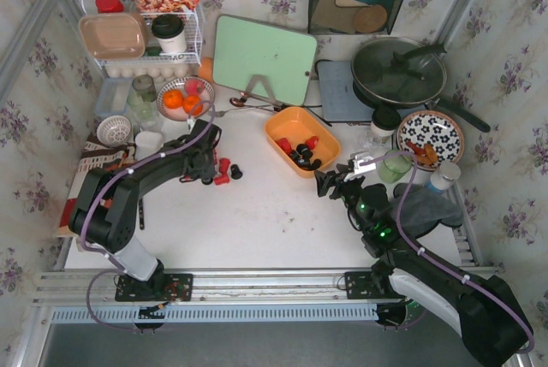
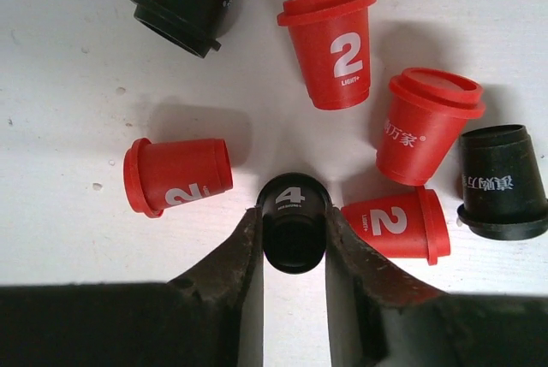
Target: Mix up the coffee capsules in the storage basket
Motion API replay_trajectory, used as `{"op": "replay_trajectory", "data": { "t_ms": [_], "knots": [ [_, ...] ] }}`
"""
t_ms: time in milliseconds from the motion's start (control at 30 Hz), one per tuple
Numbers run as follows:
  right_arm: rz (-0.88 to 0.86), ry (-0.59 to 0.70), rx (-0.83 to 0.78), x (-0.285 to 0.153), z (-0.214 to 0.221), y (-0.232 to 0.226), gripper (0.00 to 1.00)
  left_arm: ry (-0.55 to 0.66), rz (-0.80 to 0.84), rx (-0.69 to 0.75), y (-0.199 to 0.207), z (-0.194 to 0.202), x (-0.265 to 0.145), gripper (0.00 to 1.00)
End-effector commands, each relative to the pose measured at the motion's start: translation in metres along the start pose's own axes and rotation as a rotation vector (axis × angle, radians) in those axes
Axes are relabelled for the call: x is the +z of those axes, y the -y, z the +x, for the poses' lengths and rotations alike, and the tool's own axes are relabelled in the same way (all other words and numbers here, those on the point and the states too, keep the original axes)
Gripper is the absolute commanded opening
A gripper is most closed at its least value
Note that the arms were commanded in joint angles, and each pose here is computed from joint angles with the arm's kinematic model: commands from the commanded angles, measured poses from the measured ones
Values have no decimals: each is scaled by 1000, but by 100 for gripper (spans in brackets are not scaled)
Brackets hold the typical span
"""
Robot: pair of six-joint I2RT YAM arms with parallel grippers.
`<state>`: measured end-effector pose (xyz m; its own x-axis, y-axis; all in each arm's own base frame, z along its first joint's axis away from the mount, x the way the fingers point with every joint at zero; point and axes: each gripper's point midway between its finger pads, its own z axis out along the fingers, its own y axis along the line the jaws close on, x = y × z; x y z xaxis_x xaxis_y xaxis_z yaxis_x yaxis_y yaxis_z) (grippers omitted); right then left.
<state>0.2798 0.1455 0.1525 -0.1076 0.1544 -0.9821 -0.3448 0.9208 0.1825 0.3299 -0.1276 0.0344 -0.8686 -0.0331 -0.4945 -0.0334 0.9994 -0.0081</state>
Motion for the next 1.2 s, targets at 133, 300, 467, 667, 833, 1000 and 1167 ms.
{"op": "replay_trajectory", "data": {
  "t_ms": [133, 300, 467, 667, 833, 1000, 1167],
  "knots": [
    [-15, 39, 2, 2, -13, -4, 76, 46, 52, -15, 6, -15, -24, 23],
    [-9, 42, 5, 2, -13, -3, 76, 157, 222, -32, 43, -48, -64, 23],
    [-2, 44, 8, 1, -13, -2, 76, 303, 432, 19, 105, -91, -102, 24],
    [6, 46, 6, 2, -13, 0, 76, 389, 551, 155, 185, -134, -104, 27],
    [10, 46, 3, 2, -13, 0, 76, 383, 576, 170, 226, -163, -70, 37],
    [10, 43, 1, 2, -12, 0, 76, 364, 566, 149, 247, -174, -34, 48],
    [3, 35, 0, 3, -10, -1, 76, 360, 562, 133, 251, -174, -21, 63]
  ]
}}
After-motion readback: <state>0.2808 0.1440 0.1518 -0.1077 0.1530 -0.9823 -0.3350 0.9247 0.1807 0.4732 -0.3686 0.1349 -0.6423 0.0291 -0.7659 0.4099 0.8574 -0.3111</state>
